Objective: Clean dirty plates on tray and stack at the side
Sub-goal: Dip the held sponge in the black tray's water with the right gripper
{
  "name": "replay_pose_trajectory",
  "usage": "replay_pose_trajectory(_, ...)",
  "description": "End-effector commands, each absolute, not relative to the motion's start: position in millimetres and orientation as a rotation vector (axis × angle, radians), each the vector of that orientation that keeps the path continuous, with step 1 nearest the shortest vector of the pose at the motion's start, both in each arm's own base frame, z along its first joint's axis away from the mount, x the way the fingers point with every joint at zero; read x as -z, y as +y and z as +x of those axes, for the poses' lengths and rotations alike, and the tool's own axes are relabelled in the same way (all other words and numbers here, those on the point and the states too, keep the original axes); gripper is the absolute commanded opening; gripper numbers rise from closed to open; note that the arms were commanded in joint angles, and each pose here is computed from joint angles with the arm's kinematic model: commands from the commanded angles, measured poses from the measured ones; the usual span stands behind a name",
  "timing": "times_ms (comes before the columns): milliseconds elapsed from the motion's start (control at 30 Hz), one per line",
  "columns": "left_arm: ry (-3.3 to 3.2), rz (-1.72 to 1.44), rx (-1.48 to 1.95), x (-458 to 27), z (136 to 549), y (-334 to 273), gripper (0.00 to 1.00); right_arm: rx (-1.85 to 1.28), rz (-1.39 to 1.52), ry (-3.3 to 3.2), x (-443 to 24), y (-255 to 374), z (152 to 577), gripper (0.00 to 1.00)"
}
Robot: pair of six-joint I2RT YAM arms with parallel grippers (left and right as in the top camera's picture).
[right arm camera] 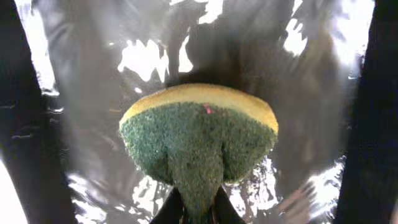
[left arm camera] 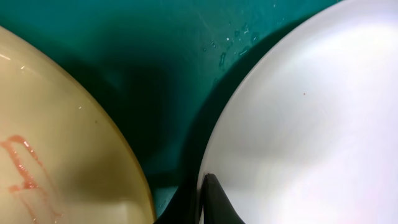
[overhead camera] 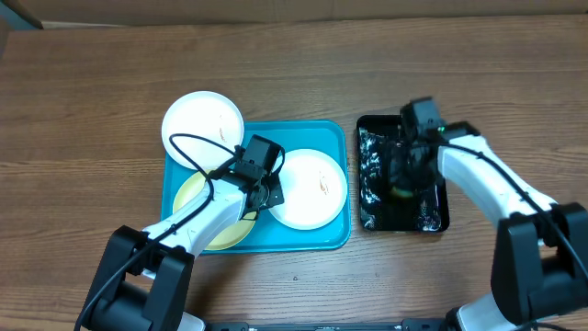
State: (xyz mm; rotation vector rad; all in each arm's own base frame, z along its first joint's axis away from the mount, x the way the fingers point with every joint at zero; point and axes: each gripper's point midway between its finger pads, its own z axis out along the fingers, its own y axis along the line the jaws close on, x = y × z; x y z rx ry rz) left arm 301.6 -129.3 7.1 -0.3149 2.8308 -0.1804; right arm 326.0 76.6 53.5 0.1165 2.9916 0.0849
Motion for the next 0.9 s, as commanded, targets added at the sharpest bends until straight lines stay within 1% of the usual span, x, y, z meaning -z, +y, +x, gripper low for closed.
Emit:
replay_pose_trajectory(0, 2.869, -0.380, 0.119, 12.0, 284.8, -118.0, 0.04, -0.161, 0.110, 2.872, -104.0, 81.9, 340.7, 0.04)
replay_pose_trajectory(100, 2.865, -0.378, 0.123, 11.8, 285.8, -118.6, 0.04, -0.208, 0.107, 2.896, -104.6, 86.5, 334.1, 0.04)
replay_pose_trajectory(233, 2.859, -0.379, 0.127, 11.4, 287.2, -119.0, 0.04, -0.234, 0.134, 2.979, -100.4, 88.8, 314.4, 0.04)
replay_pose_trajectory(333, 2.854, -0.379, 0.130, 11.1, 288.5, -119.4, 0.04, -0.200, 0.136, 2.959, -94.9, 85.0, 318.4, 0.04)
replay_pose_trajectory(433, 2.832, -0.451, 0.094, 11.5, 289.5, -113.5, 0.04, -0.212, 0.185, 3.002, -95.2, 85.4, 307.8, 0.04)
replay_pose_trajectory(567, 2.794, -0.548, 0.050, 10.9, 291.8, -105.9, 0.04, -0.241, 0.189, 2.963, -93.5, 89.2, 317.4, 0.04)
replay_pose_trajectory(733, 2.783, -0.550, 0.067, 10.0, 294.8, -107.9, 0.04, -0.408, 0.140, 2.977, -96.0, 113.6, 312.3, 0.04)
replay_pose_trajectory(867, 2.784, -0.547, 0.067, 10.1, 294.7, -108.0, 0.04, -0.474, 0.009, 2.951, -99.2, 137.6, 312.0, 0.04)
